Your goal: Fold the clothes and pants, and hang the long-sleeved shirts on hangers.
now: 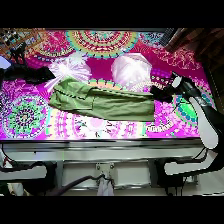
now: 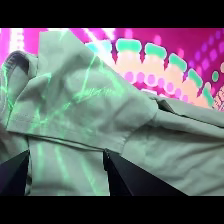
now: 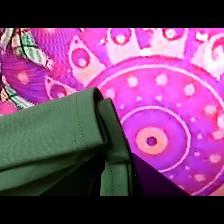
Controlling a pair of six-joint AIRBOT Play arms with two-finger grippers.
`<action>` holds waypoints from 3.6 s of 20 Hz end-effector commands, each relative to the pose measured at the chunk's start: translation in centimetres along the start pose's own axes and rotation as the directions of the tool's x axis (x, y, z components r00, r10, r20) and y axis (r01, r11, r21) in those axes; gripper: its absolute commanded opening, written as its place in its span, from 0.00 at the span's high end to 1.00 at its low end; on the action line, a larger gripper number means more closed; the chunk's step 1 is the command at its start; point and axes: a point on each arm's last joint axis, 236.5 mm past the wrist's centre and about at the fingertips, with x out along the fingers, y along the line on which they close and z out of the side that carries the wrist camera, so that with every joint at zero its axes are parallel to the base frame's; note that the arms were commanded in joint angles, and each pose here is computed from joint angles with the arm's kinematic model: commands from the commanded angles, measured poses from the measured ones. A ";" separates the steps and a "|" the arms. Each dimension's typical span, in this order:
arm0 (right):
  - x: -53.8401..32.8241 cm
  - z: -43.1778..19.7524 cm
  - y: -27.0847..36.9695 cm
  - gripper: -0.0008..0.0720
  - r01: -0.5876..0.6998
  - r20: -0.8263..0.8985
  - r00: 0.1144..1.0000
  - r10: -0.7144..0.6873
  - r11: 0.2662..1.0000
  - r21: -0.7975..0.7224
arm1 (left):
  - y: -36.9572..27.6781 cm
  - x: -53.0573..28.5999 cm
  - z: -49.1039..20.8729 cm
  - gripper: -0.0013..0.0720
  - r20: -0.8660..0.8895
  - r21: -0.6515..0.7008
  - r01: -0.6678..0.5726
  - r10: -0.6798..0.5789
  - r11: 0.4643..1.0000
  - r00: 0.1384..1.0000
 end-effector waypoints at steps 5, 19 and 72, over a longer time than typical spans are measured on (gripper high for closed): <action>0.1 1.1 0.4 0.57 -0.019 0.049 0.999 0.019 1.000 0.005 | 0.2 0.0 0.2 0.35 0.008 0.000 -0.007 0.007 1.000 1.000; -0.7 1.4 1.4 0.96 -0.056 0.060 0.997 0.055 0.998 0.020 | 1.0 -0.2 1.0 0.35 0.043 0.001 -0.030 0.030 1.000 0.999; -71.9 -7.9 8.5 0.96 -0.132 0.847 -0.151 0.509 0.839 -0.528 | -24.8 -60.1 -3.7 0.98 0.897 0.407 -0.156 -0.426 0.900 -0.121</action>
